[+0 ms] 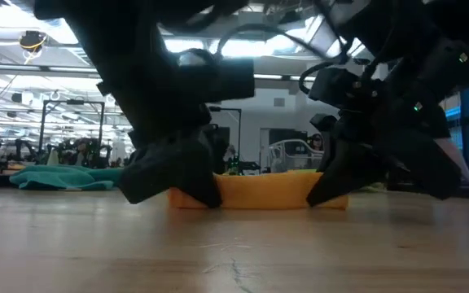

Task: Fold microfiber towels
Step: Stack the orange microfiber towel on top of the light green microfiber towel

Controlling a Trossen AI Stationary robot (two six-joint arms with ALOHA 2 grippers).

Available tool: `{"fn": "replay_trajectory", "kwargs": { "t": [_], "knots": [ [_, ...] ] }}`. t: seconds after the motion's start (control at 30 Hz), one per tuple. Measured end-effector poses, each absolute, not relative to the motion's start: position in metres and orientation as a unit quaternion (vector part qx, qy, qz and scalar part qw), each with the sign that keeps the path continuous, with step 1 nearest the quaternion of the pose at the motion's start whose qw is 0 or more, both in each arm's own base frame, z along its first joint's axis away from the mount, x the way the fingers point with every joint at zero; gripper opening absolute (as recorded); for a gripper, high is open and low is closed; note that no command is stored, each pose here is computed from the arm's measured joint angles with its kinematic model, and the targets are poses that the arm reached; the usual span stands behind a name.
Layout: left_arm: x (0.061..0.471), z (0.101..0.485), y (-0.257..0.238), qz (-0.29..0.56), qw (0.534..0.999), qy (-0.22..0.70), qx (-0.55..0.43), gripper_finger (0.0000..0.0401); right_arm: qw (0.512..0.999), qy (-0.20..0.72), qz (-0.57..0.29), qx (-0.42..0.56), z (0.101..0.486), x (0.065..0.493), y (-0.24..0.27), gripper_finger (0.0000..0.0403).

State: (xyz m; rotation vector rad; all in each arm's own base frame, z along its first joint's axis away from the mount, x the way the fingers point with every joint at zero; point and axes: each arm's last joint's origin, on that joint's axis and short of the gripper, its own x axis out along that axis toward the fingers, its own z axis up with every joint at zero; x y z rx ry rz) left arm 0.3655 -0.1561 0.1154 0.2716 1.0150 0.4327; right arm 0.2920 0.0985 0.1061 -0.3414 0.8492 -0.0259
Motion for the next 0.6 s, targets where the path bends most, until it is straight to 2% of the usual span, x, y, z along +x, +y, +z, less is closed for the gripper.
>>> {"fn": "replay_trajectory", "kwargs": {
  "t": [0.1, 0.3, 0.6],
  "knots": [
    [0.361, 0.127, -0.151, 0.226, 0.839, 0.476, 0.134, 0.0002, 0.898, 0.406, -0.017, -0.167, 0.117, 0.297, 0.099, 0.0009],
    [0.346, 0.181, -0.130, 0.255, 0.837, 0.468, 0.123, 0.0001, 0.904, 0.382, -0.019, -0.192, 0.159, 0.316, 0.094, 0.0006],
    [0.328, 0.249, -0.073, 0.293, 0.831, 0.455, 0.129, 0.0000, 0.900, 0.360, -0.078, -0.231, 0.228, 0.349, 0.046, 0.0006]
  ]
}}
